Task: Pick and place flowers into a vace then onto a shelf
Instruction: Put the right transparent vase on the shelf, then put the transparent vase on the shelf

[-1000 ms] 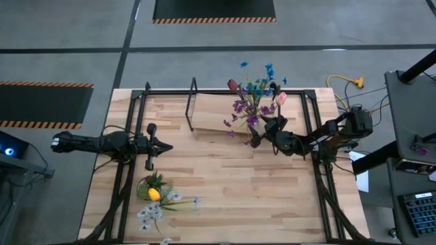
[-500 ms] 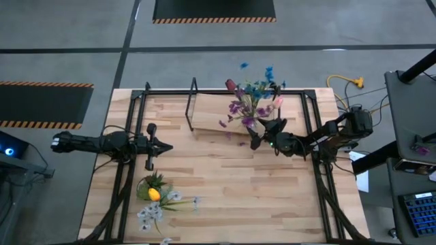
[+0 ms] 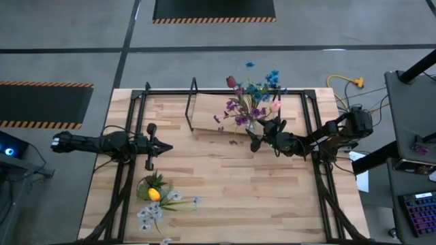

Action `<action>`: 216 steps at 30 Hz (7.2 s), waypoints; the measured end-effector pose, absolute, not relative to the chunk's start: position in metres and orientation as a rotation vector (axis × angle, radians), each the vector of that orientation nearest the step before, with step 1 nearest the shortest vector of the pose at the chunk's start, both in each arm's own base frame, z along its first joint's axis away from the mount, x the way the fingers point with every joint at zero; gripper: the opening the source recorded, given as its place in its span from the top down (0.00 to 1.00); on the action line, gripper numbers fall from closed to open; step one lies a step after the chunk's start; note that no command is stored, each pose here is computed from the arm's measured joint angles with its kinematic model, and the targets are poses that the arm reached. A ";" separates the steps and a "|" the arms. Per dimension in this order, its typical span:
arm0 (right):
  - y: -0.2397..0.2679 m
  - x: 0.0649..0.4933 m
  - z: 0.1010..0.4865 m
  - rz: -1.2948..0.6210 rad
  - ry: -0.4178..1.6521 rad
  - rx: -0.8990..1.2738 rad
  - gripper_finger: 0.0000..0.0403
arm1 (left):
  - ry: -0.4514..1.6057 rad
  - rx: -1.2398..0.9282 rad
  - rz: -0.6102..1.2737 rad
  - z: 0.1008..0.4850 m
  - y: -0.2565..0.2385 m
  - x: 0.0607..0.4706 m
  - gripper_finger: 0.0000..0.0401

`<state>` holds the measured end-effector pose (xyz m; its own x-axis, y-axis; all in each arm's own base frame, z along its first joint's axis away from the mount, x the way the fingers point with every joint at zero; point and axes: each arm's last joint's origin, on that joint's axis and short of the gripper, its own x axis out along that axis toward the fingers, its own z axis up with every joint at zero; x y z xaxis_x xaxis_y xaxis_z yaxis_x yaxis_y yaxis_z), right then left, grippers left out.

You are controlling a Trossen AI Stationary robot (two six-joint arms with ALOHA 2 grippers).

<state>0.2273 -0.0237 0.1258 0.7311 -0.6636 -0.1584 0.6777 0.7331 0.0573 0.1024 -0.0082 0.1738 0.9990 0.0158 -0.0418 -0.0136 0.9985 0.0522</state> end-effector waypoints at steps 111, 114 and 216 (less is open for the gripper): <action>-0.009 0.175 0.218 -0.528 -0.049 0.039 0.18 | 0.049 0.053 0.014 0.173 -0.008 0.102 1.00; -0.005 0.170 0.219 -0.490 -0.026 0.032 0.18 | 0.049 0.053 0.014 0.173 -0.008 0.102 1.00; 0.026 0.101 0.174 0.193 -0.065 -0.026 0.97 | 0.213 0.008 -0.189 0.419 -0.045 0.186 0.41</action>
